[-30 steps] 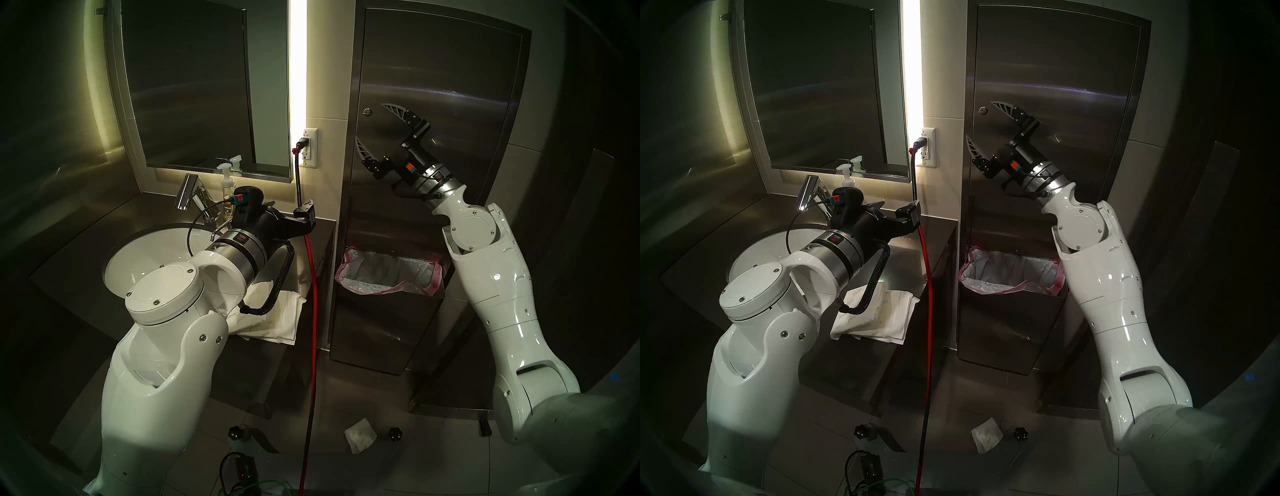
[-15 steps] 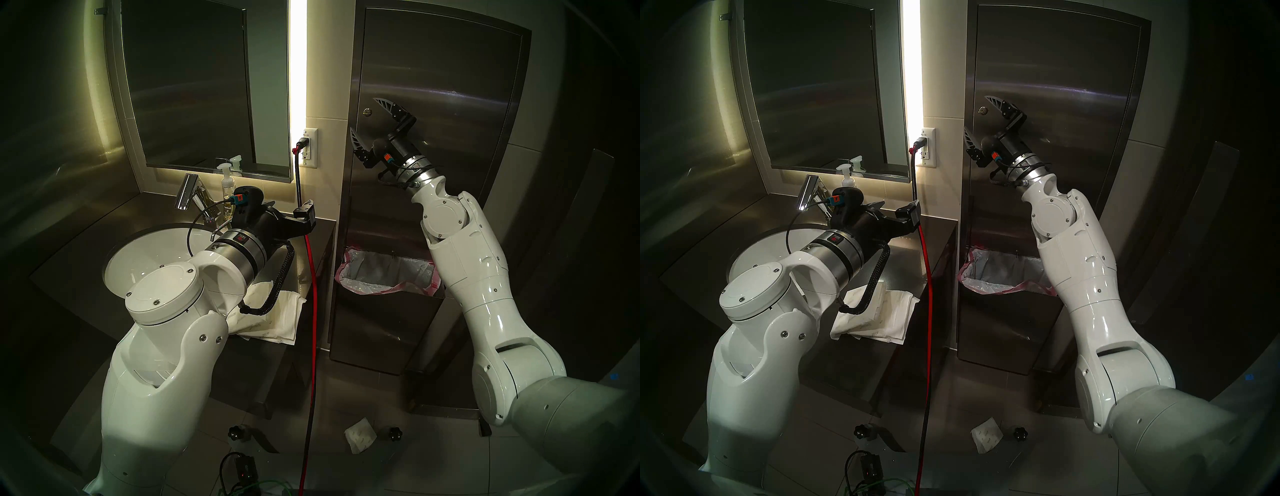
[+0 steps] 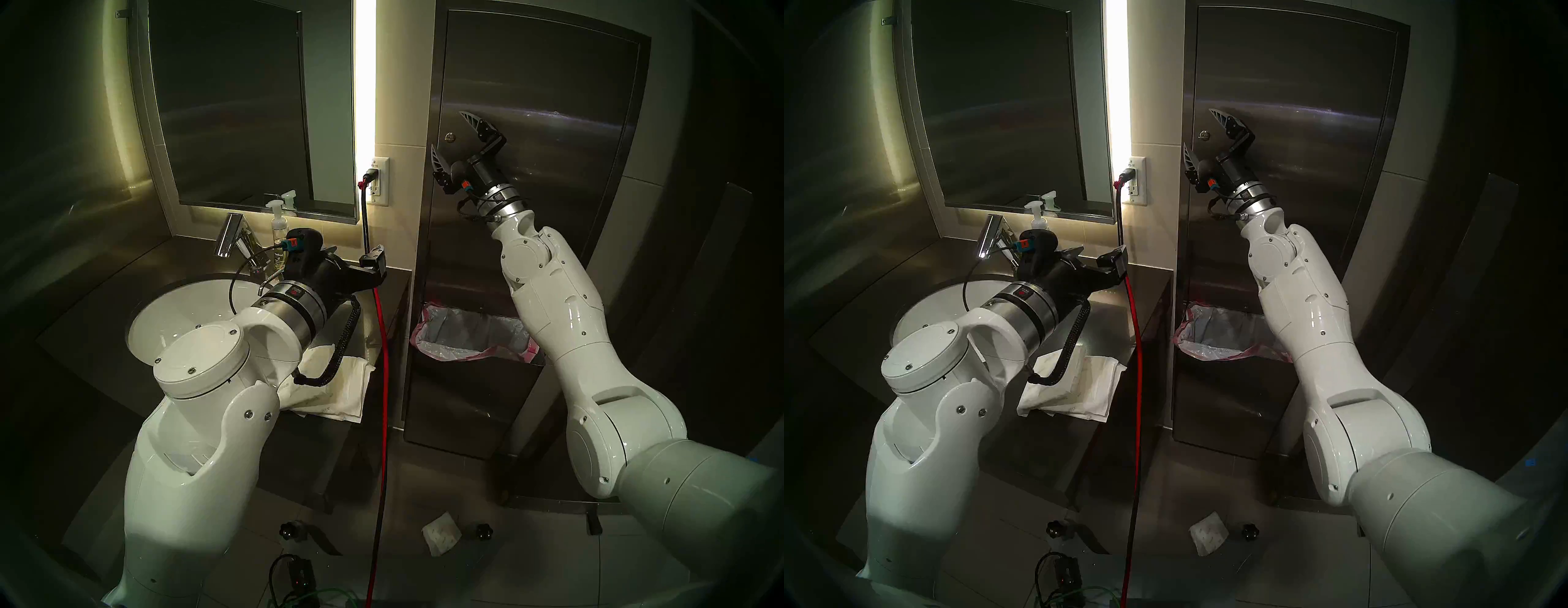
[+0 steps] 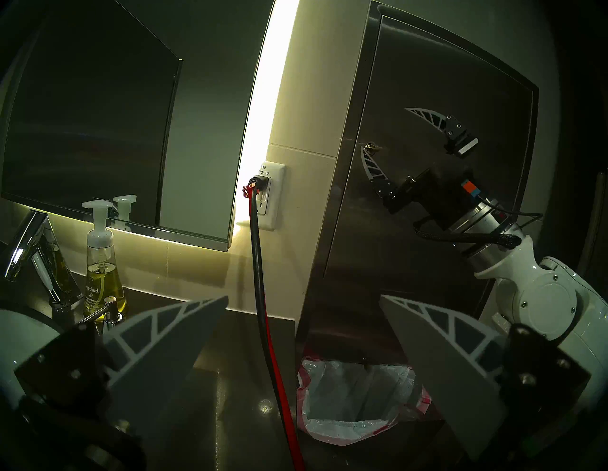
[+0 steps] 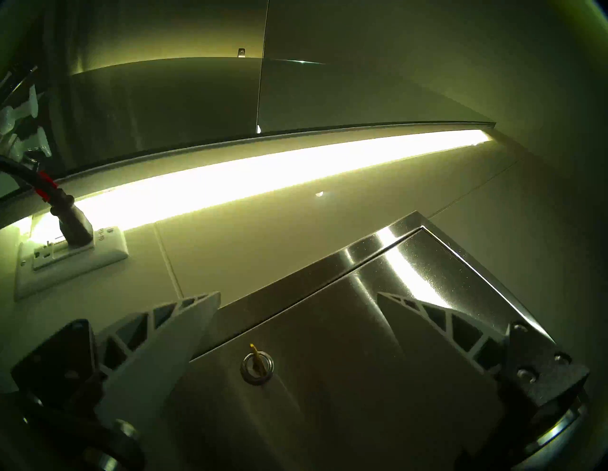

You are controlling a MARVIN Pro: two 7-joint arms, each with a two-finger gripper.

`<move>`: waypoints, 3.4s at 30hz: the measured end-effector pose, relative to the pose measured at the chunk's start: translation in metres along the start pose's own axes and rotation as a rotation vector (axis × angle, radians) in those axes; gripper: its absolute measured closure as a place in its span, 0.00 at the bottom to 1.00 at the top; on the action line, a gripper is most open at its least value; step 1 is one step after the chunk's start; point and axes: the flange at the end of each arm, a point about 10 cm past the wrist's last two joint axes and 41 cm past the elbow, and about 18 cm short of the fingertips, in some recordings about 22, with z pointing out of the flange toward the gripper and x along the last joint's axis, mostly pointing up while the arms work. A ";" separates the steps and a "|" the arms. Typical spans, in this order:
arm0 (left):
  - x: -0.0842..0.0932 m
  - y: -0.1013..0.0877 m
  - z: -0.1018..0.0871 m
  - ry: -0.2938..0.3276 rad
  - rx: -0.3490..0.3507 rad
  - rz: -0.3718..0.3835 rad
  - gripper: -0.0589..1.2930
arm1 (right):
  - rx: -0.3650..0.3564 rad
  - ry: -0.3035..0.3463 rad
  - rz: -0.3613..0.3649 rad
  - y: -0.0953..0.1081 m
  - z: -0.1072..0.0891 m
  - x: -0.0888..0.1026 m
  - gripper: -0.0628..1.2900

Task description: Twist key and open towel dispenser

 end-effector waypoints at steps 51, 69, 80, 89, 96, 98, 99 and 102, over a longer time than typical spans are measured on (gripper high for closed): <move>0.000 0.000 0.000 0.000 0.001 0.000 0.03 | 0.052 -0.065 0.050 0.010 0.025 -0.017 0.03; 0.000 0.000 0.000 0.000 0.001 0.000 0.03 | 0.112 -0.090 0.069 -0.002 0.012 -0.037 0.13; 0.000 0.000 0.000 0.000 0.001 0.000 0.03 | 0.118 -0.086 0.066 -0.003 0.009 -0.042 0.76; 0.000 0.000 0.000 0.000 0.001 0.000 0.03 | 0.129 -0.085 0.073 -0.006 0.009 -0.046 0.68; 0.000 0.000 0.000 0.000 0.001 0.000 0.03 | 0.132 -0.075 0.076 -0.007 0.011 -0.045 0.49; 0.000 0.000 0.000 0.000 0.001 0.000 0.03 | 0.130 -0.062 0.072 -0.006 0.015 -0.042 0.48; 0.000 0.000 0.000 0.000 0.001 0.000 0.03 | 0.131 -0.059 0.071 -0.006 0.015 -0.041 0.48; 0.000 0.000 0.000 0.000 0.001 0.000 0.03 | 0.138 -0.046 0.067 -0.008 0.018 -0.037 0.49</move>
